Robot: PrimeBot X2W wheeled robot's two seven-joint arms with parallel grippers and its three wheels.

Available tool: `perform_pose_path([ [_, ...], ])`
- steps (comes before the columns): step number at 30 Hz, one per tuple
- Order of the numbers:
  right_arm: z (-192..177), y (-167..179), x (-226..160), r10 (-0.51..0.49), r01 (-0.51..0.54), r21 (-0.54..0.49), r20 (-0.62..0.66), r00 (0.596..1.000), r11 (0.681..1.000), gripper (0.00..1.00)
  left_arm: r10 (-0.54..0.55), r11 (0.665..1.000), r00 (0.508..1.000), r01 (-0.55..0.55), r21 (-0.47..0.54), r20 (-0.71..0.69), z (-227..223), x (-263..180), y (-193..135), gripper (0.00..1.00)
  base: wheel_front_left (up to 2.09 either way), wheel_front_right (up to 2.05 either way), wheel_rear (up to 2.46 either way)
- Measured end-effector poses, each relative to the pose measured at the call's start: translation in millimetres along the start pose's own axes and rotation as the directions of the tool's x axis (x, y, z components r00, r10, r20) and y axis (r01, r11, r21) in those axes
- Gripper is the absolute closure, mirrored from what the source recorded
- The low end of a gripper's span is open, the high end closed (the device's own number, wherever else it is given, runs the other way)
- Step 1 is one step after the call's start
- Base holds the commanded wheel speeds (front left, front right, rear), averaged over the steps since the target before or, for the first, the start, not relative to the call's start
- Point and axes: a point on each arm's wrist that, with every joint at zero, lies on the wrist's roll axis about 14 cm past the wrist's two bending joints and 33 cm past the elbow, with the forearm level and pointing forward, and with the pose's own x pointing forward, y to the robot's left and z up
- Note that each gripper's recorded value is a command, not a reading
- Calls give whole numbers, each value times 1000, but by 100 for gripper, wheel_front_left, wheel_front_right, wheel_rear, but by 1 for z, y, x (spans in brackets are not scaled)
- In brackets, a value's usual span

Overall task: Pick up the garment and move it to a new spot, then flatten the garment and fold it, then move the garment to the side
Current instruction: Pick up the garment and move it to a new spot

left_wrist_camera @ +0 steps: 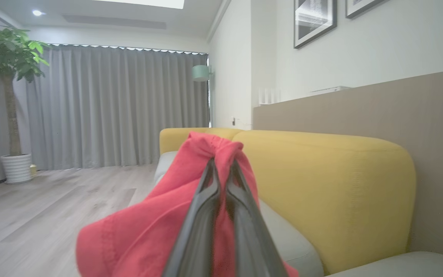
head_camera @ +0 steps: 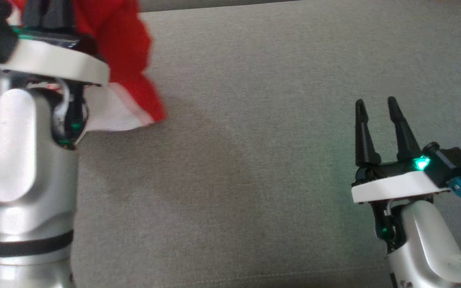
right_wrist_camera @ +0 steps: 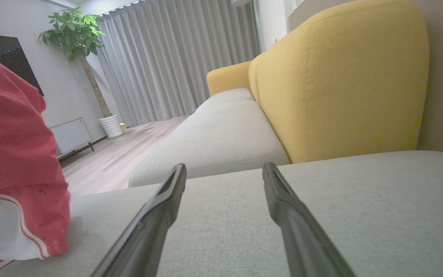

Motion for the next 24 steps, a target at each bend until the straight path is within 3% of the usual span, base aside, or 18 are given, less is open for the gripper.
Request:
perform_pose_path([
  [5, 9, -19, -6, -58, 58, 5, 25, 998, 998, 0, -121, 991, 992, 120, -56, -17, -7, 10, -55, 100, 0, 0, 0],
  [10, 21, -33, -7, -93, 94, 0, 56, 994, 996, 0, -293, 954, 953, 287, -87, -76, -36, 7, -125, 100, 0, 0, 0],
  [11, 21, -33, -7, -93, 94, 0, 56, 994, 996, 0, -293, 954, 953, 287, -87, -76, -36, 7, -125, 100, 0, 0, 0],
  [16, 33, -53, -11, -148, 148, 9, 89, 985, 989, 0, -464, 885, 871, 445, -139, -163, -79, -15, -197, 100, 0, 0, 0],
  [17, 35, -57, -14, -160, 160, 9, 92, 983, 987, 0, -494, 867, 852, 470, -164, -171, -86, -22, -210, 74, 0, 0, 0],
  [18, 35, -61, -16, -174, 173, 12, 92, 980, 985, 0, -518, 851, 838, 485, -201, -172, -90, -28, -223, 18, 0, 0, 0],
  [19, 36, -66, -19, -188, 187, 13, 92, 978, 982, 0, -545, 831, 821, 501, -241, -172, -93, -35, -237, 0, 0, 0, 0],
  [24, 37, -84, -32, -245, 245, 11, 90, 965, 969, 0, -671, 719, 726, 587, -373, -150, -97, -69, -297, 0, 0, 0, 0],
])
